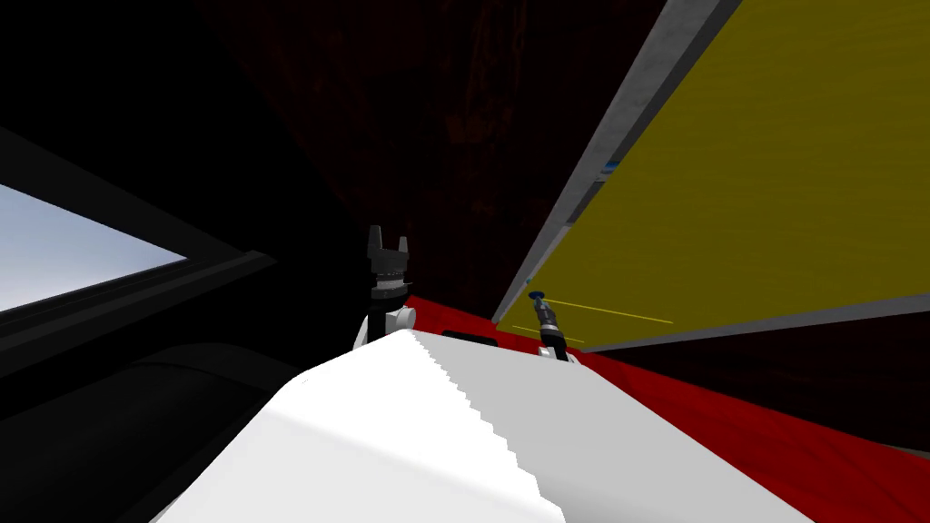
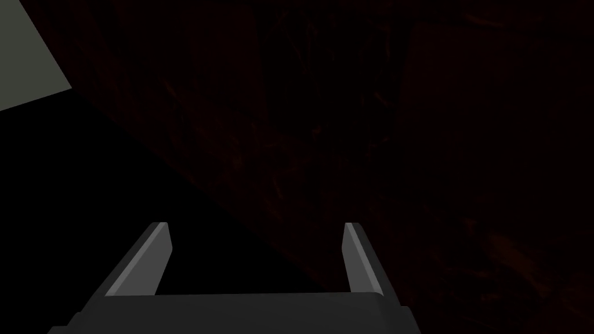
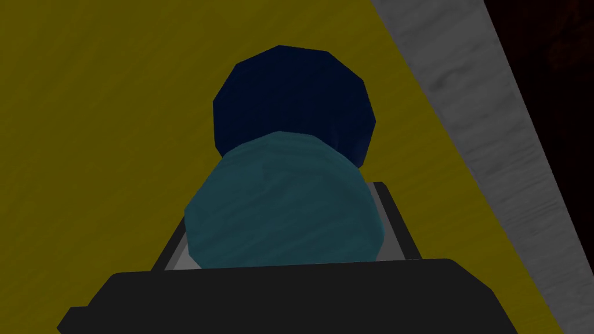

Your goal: Pull the door open

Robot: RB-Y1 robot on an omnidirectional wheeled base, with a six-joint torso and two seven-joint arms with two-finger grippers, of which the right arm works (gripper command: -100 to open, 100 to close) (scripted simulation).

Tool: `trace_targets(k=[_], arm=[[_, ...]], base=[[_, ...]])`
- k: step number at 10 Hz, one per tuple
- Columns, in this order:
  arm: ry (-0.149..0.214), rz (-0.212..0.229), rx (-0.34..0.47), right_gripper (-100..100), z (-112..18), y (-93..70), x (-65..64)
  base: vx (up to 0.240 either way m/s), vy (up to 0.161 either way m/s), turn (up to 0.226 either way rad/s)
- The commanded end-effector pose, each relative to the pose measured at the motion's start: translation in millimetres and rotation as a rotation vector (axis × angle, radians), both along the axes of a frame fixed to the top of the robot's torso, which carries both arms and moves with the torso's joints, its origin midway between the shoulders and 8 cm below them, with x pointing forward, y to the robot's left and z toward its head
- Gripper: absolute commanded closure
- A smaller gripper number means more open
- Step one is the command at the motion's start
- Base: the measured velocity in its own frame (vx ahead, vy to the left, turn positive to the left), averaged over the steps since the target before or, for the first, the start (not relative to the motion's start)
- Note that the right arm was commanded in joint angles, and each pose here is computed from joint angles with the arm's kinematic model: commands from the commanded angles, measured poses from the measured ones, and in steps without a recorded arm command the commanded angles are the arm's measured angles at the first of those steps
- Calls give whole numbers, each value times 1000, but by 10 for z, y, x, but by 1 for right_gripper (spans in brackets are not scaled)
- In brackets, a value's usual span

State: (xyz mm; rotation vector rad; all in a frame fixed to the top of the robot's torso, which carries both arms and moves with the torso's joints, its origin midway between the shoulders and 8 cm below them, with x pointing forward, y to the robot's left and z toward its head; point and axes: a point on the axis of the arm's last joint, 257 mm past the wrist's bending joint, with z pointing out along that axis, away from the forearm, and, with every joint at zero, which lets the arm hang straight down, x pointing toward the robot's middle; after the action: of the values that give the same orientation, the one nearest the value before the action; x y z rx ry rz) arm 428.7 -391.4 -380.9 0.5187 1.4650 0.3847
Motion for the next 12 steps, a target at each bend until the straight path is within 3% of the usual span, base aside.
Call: trace_targets(k=[1,12], arm=[[7,13,58,100,-72,135,-17],[-38,-26,357,100,-48,19,-6]], base=[[-43,-18,42],[-44,-18,67]])
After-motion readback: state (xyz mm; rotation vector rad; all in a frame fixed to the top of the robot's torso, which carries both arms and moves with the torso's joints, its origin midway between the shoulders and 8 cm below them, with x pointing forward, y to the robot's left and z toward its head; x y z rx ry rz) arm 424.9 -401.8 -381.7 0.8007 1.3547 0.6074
